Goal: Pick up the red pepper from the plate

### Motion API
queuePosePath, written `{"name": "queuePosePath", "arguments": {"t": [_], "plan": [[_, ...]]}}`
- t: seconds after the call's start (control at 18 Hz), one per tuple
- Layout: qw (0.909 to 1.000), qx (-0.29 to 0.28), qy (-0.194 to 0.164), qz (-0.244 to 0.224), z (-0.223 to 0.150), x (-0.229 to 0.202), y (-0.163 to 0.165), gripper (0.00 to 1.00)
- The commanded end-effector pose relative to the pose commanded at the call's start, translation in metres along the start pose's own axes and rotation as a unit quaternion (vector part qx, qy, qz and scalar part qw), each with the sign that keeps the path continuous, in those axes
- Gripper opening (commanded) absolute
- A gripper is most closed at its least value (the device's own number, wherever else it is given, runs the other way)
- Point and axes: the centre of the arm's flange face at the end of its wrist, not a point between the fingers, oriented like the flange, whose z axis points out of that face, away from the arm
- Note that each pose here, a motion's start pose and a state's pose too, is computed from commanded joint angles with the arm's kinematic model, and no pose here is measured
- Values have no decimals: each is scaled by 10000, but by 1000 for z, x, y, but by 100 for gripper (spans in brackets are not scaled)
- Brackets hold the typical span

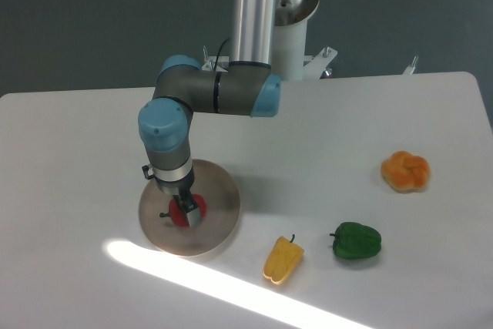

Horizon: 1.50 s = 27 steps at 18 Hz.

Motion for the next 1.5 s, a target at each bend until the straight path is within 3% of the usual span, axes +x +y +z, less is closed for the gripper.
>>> {"name": "queuePosePath", "arguments": {"t": [0.06, 0.22, 0.44, 1.0, 1.17, 1.5], "plan": [[10000, 0, 0, -8, 0, 0, 0, 99], [10000, 5, -6, 0, -1, 0, 0, 72], [10000, 28, -37, 2, -4, -3, -1, 62], [9996, 149, -227, 105, -33, -13, 0, 55], [9984, 239, -449, 228, -60, -50, 18, 55], [9947, 218, -853, 538, -98, -138, 93, 55]]}}
